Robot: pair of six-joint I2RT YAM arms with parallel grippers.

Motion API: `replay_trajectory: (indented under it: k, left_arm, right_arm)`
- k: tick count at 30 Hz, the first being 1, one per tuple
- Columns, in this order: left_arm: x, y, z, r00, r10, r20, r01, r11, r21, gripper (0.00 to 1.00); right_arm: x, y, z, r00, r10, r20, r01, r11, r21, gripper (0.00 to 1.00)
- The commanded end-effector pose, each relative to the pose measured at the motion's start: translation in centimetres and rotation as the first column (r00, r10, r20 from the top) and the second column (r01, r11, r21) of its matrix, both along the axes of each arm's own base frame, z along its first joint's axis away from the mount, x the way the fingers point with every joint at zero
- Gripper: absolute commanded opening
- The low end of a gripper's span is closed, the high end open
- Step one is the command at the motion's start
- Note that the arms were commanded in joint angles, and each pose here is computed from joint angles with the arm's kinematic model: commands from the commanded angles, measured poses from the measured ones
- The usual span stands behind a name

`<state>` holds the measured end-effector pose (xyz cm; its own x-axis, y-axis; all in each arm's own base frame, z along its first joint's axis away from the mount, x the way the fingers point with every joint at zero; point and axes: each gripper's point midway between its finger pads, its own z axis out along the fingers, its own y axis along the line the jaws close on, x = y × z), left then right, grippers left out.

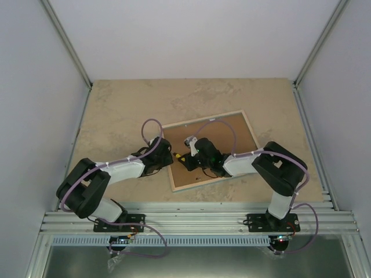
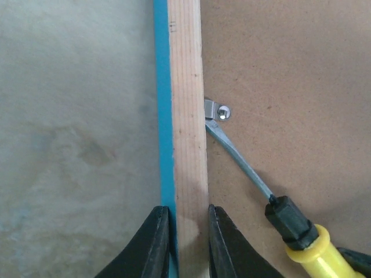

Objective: Take the photo out of the frame

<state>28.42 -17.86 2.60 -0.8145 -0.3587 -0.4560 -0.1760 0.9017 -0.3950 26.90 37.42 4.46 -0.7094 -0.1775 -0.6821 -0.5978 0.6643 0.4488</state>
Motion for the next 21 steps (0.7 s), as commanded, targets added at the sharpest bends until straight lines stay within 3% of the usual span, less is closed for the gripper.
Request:
replay_trajectory:
  k: [1,8,21]
  left_arm:
    - [-3.3,-1.9,-0.5,0.98,-0.16,-0.121,0.16,0.987,-0.005,0.0]
    - [-3.0,-1.5,-1.0,0.982,-0.139,-0.127,0.144,0.989,0.025,0.0]
    - [-3.0,-2.0,-1.4,0.979,-0.148,-0.138,0.15,0.989,0.005,0.0]
  right_arm:
    - [1.5,-1.8,2.4,0.992,-0.086,0.094,0.086,0.996,0.005,0.0]
    - [0.9,-2.5,3.9,0.986,-0.125,0.107,0.124,0.992,0.018,0.01]
    - [-0.3,-2.6,1.9,0.984,-0.171,0.056,0.169,0.985,0.038,0.0]
